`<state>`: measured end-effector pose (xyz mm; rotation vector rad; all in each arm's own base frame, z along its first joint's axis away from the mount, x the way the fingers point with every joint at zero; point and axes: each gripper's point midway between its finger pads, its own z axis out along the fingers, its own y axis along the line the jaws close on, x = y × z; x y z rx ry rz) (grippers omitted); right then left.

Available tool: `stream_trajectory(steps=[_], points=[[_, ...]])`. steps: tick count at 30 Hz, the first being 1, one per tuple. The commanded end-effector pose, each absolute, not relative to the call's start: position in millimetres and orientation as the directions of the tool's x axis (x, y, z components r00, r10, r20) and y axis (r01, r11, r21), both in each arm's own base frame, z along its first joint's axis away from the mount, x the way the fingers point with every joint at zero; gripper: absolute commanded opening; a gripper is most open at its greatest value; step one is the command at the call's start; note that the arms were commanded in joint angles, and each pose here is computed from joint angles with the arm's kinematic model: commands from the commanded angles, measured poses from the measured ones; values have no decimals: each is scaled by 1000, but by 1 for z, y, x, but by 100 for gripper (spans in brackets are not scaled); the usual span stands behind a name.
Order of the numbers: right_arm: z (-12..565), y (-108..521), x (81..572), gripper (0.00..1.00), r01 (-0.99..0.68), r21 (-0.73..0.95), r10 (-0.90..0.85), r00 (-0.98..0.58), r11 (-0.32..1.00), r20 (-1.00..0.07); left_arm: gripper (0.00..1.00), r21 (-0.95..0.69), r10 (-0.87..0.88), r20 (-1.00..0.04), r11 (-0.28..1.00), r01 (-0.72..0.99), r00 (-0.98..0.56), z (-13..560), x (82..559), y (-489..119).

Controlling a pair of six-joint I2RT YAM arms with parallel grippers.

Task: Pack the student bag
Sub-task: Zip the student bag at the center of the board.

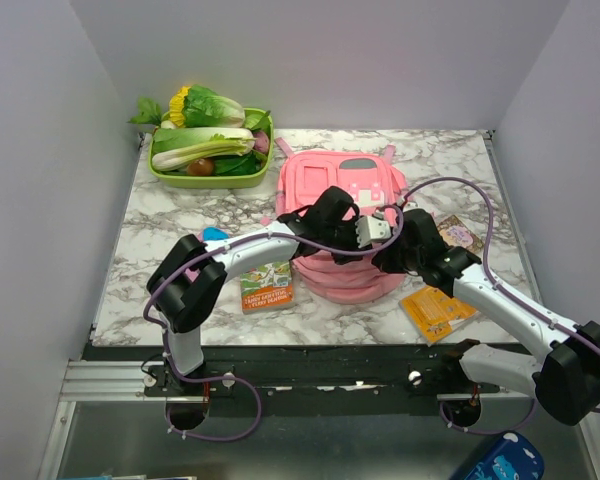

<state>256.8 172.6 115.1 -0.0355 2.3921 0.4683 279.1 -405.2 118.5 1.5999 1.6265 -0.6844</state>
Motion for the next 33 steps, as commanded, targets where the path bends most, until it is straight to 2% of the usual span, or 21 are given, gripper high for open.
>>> stream_trajectory(steps=[1,6,10,22,33], points=[[136,190,263,1,-218,385,108,-736,897,-669,41,161,615,-782,46,986,99,120,270,-401],[132,180,262,1,-181,355,114,-733,917,-670,10,187,647,-755,55,981,108,118,277,-398],[122,164,260,1,-125,300,112,-741,946,-661,0,194,656,-747,58,979,109,121,279,-392],[97,119,266,1,-4,208,127,-780,978,-613,0,169,660,-746,64,984,85,133,275,-363],[97,105,298,1,5,126,85,-765,992,-638,0,104,663,-740,-51,993,111,143,250,-358]])
